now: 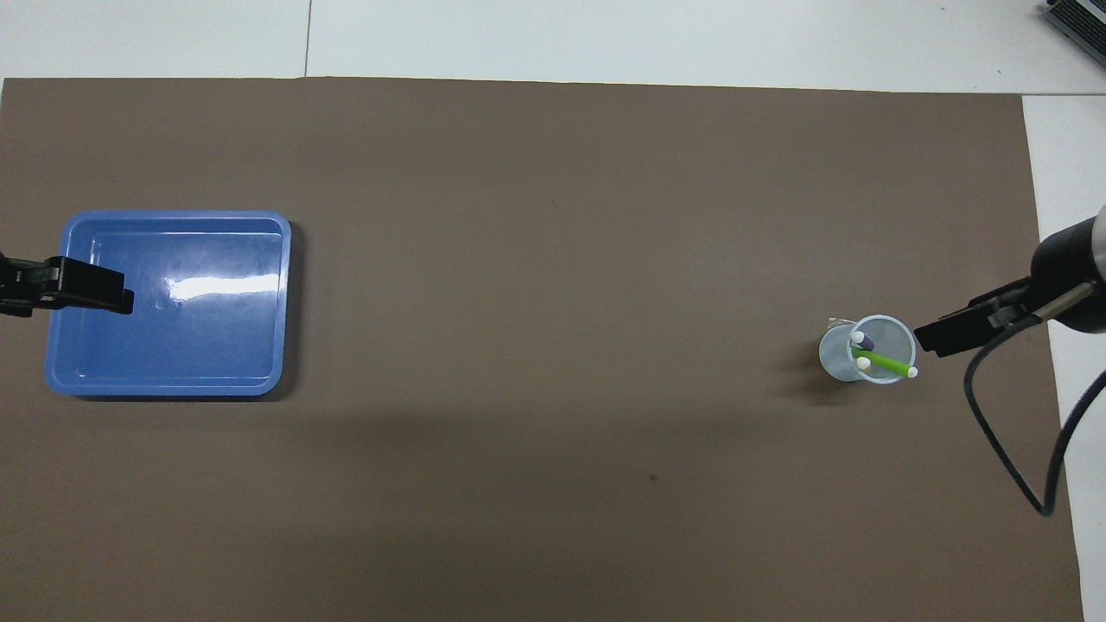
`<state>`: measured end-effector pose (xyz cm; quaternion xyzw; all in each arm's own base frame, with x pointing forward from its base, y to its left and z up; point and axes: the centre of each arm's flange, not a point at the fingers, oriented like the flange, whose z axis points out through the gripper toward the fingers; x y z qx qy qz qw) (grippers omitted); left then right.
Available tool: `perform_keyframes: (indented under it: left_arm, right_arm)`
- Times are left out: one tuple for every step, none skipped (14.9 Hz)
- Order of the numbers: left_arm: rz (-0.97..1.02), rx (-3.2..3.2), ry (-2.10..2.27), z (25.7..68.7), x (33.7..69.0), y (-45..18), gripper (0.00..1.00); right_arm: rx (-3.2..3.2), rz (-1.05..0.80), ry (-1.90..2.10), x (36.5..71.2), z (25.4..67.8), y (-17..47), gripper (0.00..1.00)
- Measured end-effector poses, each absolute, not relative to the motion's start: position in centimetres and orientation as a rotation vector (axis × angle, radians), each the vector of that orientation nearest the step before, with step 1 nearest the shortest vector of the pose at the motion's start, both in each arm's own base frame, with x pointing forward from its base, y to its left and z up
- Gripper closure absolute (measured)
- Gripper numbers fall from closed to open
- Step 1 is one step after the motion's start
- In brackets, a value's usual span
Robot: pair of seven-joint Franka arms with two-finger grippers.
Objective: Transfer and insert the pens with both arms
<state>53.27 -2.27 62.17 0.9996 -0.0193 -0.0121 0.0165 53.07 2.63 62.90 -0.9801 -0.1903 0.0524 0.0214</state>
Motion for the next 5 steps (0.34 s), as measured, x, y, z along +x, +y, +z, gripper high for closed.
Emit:
perform_keyframes:
  left_arm:
    - [-0.037,3.108,-0.060,62.17,53.27,-2.26,0.00]
    - [-0.037,3.108,-0.058,62.17,53.27,-2.21,0.00]
    - [-0.037,3.108,-0.056,62.17,53.28,-2.13,0.00]
    - [-0.037,3.108,-0.054,62.18,53.28,-2.04,0.00]
    - [-0.036,3.108,-0.052,62.18,53.29,-1.98,0.00]
  right_arm:
    - [-3.045,0.191,-0.588,52.97,62.65,2.46,0.00]
    - [-3.048,0.205,-0.588,52.96,62.47,2.41,0.00]
    - [-3.048,0.209,-0.587,53.00,62.38,2.42,0.00]
    - [-3.049,0.210,-0.588,53.02,62.36,2.45,0.00]
    - [-3.049,0.208,-0.587,53.02,62.40,2.45,0.00]
